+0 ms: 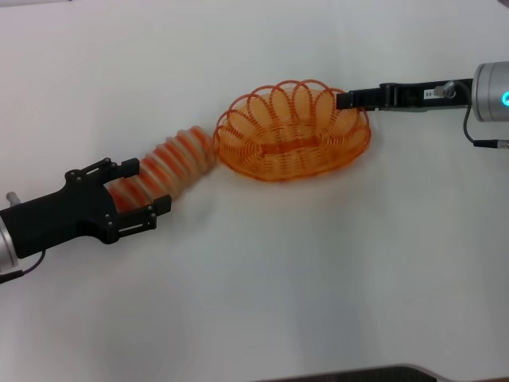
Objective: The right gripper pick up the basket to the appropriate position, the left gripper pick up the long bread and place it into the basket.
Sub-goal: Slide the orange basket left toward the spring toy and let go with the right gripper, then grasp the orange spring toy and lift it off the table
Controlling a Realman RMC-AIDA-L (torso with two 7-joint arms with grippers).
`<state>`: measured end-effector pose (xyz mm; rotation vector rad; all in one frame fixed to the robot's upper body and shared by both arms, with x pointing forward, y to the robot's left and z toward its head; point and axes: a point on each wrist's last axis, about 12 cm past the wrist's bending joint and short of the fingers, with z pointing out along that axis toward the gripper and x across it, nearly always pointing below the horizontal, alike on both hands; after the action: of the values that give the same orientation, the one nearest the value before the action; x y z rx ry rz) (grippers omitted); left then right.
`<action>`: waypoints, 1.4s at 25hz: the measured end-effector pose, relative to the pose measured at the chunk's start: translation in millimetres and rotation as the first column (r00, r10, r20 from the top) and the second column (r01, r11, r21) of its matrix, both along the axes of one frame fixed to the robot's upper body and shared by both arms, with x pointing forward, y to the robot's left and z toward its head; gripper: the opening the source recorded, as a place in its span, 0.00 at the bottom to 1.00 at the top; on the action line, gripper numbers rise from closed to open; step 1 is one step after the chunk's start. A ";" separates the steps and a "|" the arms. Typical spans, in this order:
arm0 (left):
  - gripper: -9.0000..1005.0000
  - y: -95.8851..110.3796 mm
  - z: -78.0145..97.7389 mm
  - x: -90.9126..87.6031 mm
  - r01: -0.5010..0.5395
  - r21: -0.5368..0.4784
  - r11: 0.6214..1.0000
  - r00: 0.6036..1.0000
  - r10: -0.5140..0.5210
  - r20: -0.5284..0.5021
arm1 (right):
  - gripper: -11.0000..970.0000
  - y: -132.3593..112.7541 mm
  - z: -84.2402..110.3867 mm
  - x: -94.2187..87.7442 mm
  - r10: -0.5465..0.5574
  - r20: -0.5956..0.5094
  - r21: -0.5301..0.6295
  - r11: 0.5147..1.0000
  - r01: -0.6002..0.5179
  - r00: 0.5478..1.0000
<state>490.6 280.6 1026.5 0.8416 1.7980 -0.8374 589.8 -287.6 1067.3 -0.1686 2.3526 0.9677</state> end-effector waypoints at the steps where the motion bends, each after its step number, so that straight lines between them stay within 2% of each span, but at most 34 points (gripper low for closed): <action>1: 0.79 0.4 0.1 0.1 -0.001 0.001 1.000 1.000 0.001 0.000 | 0.63 0.0 0.0 0.0 0.000 0.000 0.000 1.000 0.000 1.000; 4: 0.79 0.6 0.2 0.2 -0.001 0.001 1.000 1.000 0.001 0.001 | 0.69 -9.8 5.4 -5.1 -0.027 0.051 0.061 0.998 0.024 0.998; 13: 0.79 0.1 0.7 1.1 -0.002 0.000 1.000 1.000 0.002 0.003 | 0.81 -31.8 14.4 -17.1 -0.092 0.163 0.132 0.989 0.071 0.982; 19: 0.79 0.5 4.4 5.1 -0.028 -0.024 0.999 0.999 0.028 0.022 | 0.95 -41.2 19.8 -22.7 -0.099 0.257 0.154 0.986 0.061 0.961; 29: 0.79 7.7 9.0 9.9 -0.046 -0.002 0.999 0.999 0.046 0.027 | 0.95 -50.7 33.0 -30.2 -0.090 0.341 0.214 0.977 0.016 0.936; 35: 0.79 18.8 22.3 21.8 -0.041 0.076 0.996 0.998 0.044 -0.034 | 0.95 -52.0 36.6 -33.0 -0.068 0.357 0.223 0.975 -0.014 0.932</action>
<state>512.4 299.4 1048.8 0.8381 1.8824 -0.7653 556.8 -339.6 1103.9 -0.2066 1.8910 1.0769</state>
